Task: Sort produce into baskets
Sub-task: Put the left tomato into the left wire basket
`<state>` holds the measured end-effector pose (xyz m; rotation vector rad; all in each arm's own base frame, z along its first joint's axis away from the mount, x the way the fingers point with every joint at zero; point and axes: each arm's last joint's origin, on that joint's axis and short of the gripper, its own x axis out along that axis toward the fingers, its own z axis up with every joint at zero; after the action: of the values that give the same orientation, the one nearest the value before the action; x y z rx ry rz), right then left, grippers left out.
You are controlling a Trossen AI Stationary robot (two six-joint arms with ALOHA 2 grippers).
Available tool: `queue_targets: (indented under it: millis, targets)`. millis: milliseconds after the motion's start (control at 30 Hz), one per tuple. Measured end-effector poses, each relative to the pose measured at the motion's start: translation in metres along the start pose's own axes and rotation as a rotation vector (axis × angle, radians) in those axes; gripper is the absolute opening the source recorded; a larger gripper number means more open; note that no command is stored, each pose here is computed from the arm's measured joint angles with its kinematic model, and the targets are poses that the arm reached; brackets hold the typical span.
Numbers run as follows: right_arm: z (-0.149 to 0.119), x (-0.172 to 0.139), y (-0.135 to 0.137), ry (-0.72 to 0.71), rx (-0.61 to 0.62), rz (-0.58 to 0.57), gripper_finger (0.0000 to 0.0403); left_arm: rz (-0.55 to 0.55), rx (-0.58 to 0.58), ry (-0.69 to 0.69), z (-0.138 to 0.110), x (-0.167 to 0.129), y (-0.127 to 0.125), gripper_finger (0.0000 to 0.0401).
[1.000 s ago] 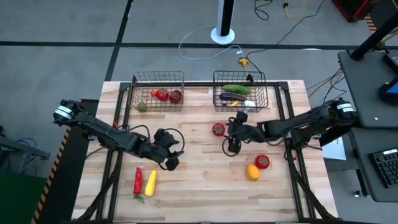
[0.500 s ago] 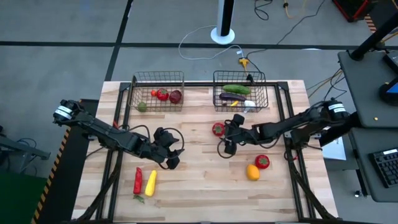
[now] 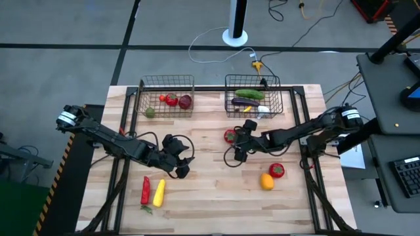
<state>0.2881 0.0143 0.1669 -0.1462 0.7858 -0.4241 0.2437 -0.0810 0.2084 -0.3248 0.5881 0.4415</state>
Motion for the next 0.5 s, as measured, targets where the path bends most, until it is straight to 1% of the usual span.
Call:
queue_targets:
  millis: [167, 300, 500]
  targets:
    - [-0.002, 0.004, 0.001, 0.006, -0.002, 0.001, 0.0326, 0.013, 0.0, -0.011, 0.0, 0.0, 0.0, 0.0243]
    - [-0.007, 0.015, 0.007, 0.024, -0.002, 0.007, 0.0322, 0.018, 0.003, -0.015, 0.0, 0.0, 0.001, 0.0243]
    - [-0.015, 0.033, 0.014, 0.04, 0.009, -0.02, 0.0327, 0.014, 0.011, -0.021, 0.001, 0.0, 0.0, 0.0243]
